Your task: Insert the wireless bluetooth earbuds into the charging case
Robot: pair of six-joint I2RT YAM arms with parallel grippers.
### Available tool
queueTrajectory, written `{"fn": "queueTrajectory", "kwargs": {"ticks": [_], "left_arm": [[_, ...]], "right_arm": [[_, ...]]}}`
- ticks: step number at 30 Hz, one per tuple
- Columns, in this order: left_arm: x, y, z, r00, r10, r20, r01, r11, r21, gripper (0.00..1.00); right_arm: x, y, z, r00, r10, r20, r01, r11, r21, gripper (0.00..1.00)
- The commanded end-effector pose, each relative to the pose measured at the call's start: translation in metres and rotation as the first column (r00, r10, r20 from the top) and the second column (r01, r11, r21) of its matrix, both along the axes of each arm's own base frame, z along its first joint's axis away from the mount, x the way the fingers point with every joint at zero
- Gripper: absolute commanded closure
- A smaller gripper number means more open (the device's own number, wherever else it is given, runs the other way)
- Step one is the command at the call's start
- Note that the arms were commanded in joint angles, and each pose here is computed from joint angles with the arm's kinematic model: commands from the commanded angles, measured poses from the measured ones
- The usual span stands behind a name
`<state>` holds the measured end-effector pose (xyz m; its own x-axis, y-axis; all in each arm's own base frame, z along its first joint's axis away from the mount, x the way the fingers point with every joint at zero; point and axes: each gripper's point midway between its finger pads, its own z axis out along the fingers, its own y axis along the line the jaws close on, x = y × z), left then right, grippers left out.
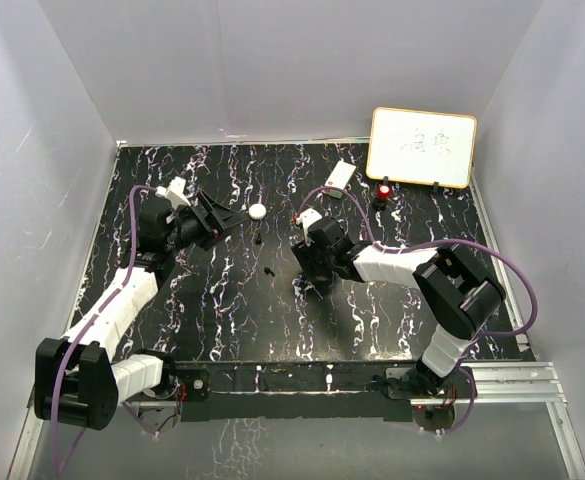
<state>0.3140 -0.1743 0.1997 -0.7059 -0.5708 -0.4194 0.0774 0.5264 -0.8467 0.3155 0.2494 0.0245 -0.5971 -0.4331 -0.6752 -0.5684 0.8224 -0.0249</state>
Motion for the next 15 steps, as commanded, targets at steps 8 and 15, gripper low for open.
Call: {"fn": "queueTrajectory", "kwargs": {"ticks": [8,15], "left_arm": [[-0.0065,-0.0048,0.006,0.999,-0.033,0.012,0.034,0.999,-0.014,0.26],[-0.0093,-0.0087,0.009,0.998,-0.06,0.013,0.06,0.998,-0.032,0.26]], "right_arm": [[-0.0049,-0.0155,-0.0142,0.999,-0.028,-0.045,0.023,0.995,-0.097,0.51],[-0.0025,-0.0172,-0.0131,0.999,-0.028,-0.019,0.026,0.995,-0.097,0.67]]}}
